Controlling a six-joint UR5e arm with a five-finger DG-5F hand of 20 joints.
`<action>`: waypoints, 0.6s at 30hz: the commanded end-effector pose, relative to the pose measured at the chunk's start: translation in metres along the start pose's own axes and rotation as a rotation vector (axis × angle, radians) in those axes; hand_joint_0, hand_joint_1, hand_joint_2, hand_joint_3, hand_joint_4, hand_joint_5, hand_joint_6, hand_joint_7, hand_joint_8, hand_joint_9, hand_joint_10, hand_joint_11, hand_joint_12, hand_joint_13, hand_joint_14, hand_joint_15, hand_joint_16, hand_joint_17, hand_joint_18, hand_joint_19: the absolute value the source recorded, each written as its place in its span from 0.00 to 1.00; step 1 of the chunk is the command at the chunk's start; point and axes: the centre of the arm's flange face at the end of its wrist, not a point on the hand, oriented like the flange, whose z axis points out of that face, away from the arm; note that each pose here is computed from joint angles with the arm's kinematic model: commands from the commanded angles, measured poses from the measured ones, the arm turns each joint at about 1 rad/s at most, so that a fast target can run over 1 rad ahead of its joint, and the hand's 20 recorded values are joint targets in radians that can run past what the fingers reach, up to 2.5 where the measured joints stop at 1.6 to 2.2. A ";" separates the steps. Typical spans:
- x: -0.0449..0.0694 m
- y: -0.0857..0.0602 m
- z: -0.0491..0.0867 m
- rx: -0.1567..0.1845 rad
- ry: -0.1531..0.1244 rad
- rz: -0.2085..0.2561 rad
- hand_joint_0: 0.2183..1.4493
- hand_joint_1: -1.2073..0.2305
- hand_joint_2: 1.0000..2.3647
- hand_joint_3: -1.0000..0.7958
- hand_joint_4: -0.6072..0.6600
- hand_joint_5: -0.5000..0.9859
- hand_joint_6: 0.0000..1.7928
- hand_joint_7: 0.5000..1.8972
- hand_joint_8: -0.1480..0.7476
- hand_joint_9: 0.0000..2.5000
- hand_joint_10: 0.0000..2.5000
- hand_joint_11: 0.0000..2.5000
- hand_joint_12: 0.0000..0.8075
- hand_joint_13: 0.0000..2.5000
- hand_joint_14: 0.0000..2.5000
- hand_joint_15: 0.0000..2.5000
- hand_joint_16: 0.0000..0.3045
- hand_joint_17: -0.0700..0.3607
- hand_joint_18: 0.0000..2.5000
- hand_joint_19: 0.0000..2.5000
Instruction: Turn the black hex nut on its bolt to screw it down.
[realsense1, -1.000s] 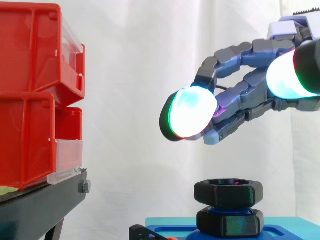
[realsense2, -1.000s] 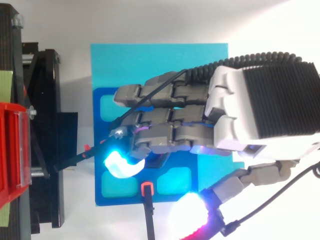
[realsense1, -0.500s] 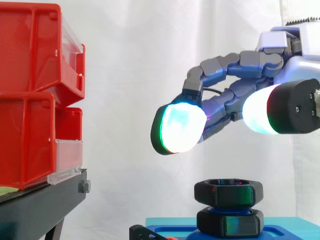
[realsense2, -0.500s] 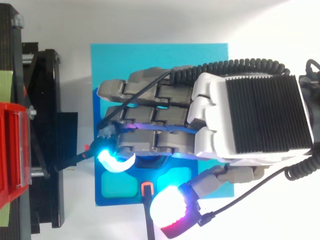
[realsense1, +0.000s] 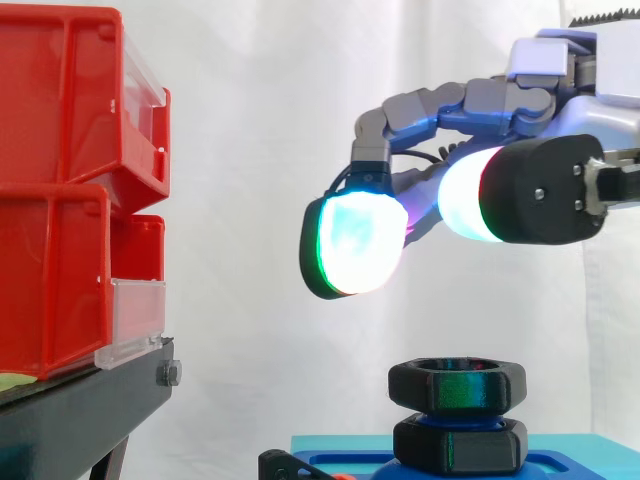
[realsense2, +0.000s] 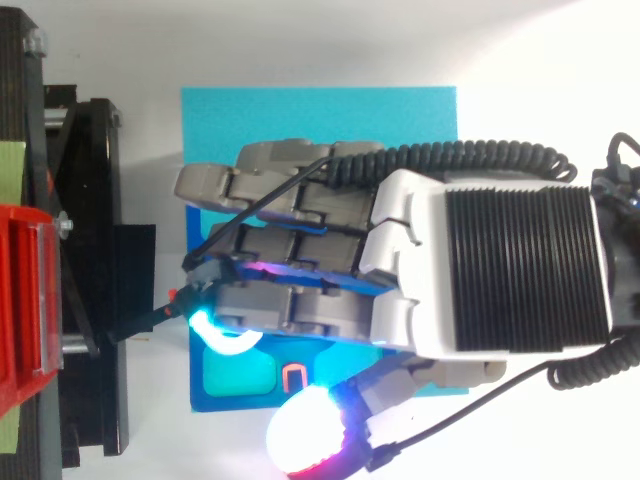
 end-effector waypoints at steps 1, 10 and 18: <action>0.015 0.001 0.009 -0.001 -0.002 -0.016 0.27 0.58 0.00 0.28 0.67 0.29 0.28 0.50 0.51 0.31 0.00 0.06 0.42 0.16 0.00 0.00 0.16 0.42 0.19 0.10; 0.028 0.004 0.021 -0.020 0.032 -0.024 0.27 0.61 0.00 0.28 0.64 0.31 0.28 0.63 0.51 0.32 0.00 0.06 0.42 0.17 0.00 0.00 0.16 0.42 0.19 0.10; 0.034 0.007 0.016 -0.088 0.086 -0.068 0.27 0.61 0.00 0.28 0.62 0.31 0.28 0.62 0.51 0.32 0.00 0.06 0.42 0.17 0.00 0.00 0.16 0.42 0.19 0.10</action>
